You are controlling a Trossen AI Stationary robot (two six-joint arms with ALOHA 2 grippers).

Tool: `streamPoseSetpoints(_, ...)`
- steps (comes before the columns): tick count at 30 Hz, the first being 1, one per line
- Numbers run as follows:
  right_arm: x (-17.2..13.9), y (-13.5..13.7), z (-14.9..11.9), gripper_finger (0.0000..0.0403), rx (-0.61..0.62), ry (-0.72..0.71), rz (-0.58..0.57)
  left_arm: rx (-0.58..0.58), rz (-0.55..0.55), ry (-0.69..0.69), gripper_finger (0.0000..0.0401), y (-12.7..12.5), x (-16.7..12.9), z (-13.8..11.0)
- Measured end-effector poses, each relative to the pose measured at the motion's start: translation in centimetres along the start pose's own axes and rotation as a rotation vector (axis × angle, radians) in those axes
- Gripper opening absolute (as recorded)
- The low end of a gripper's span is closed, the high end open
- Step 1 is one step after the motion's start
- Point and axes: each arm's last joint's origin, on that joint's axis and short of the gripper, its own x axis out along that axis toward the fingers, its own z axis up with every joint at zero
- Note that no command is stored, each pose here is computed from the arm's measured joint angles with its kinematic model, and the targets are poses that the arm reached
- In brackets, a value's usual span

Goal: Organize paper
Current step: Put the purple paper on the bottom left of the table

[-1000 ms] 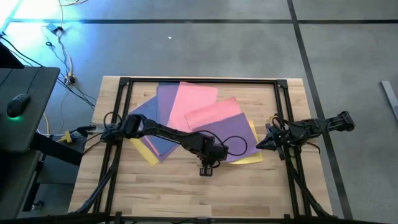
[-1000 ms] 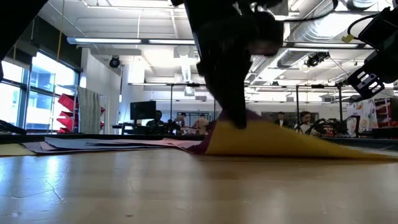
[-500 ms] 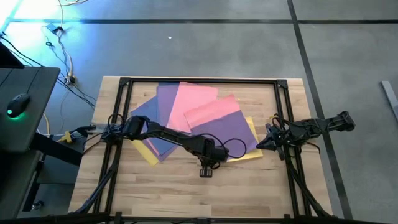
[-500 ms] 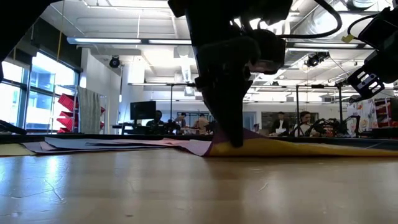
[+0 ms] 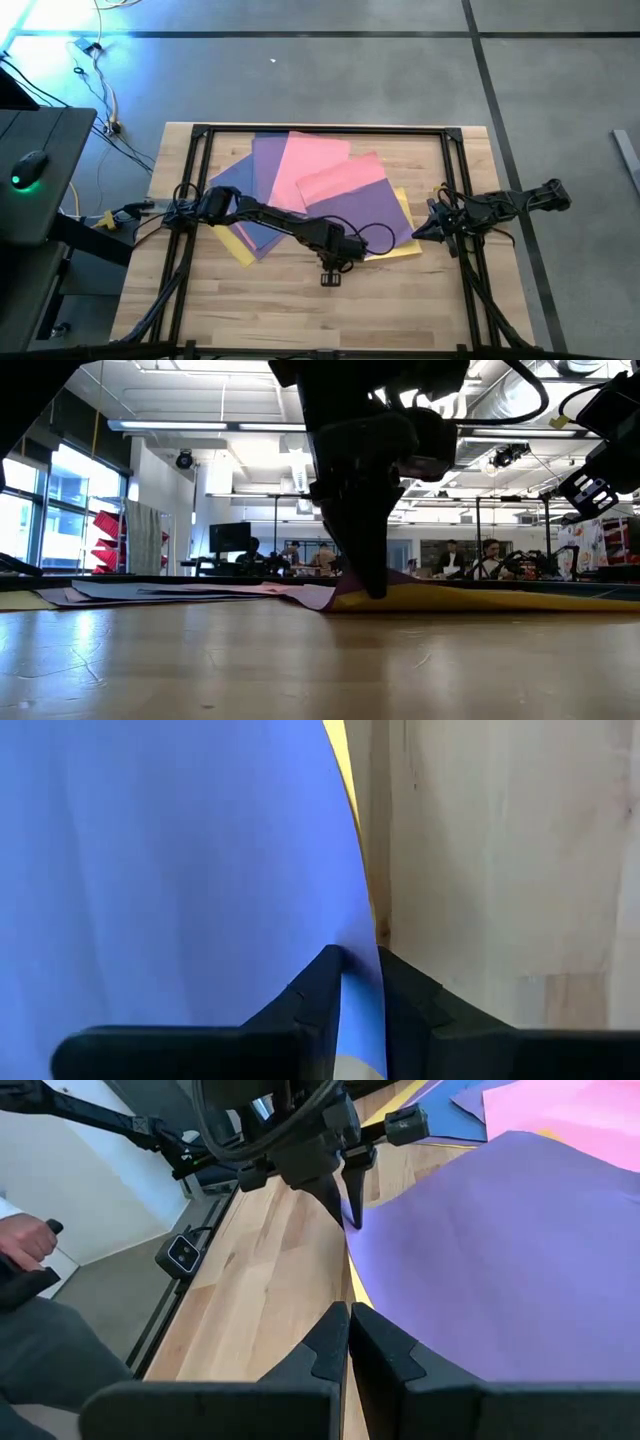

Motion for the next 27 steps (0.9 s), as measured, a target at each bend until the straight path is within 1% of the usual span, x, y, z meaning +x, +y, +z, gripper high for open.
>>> streamPoseSetpoints(5, 0.0, 0.0, 0.0, 0.0000, 0.000, 0.000, 0.000, -0.008, 0.041, 0.013, 0.0063, 0.1, 0.0, -0.2)
streamPoseSetpoints(11, 0.0, 0.0, 0.0, 0.0000, 0.000, 0.000, 0.000, -0.021, 0.038, 0.042, 0.0095, 0.2, -0.1, -0.4)
streamPoseSetpoints(15, 0.0, 0.0, 0.0, 0.0000, 0.000, 0.001, 0.000, -0.015, 0.054, 0.039, 0.0101, 0.3, 0.0, -0.4)
streamPoseSetpoints(18, 0.0, 0.0, 0.0, 0.0000, 0.000, 0.000, 0.000, -0.013, 0.082, 0.035, 0.0080, 0.7, 0.0, -0.3)
streamPoseSetpoints(22, 0.0, 0.0, 0.0, 0.0000, 0.000, 0.000, 0.000, 0.011, 0.104, 0.030, 0.0016, 1.3, 0.1, -0.3)
streamPoseSetpoints(23, 0.0, 0.0, 0.0, 0.0000, 0.000, 0.000, 0.000, 0.014, 0.106, 0.036, 0.0009, 1.5, 0.2, -0.3)
streamPoseSetpoints(27, 0.0, 0.0, 0.0, 0.0000, 0.000, 0.000, 0.000, 0.040, 0.151, 0.060, 0.0001, 1.9, 0.0, -0.5)
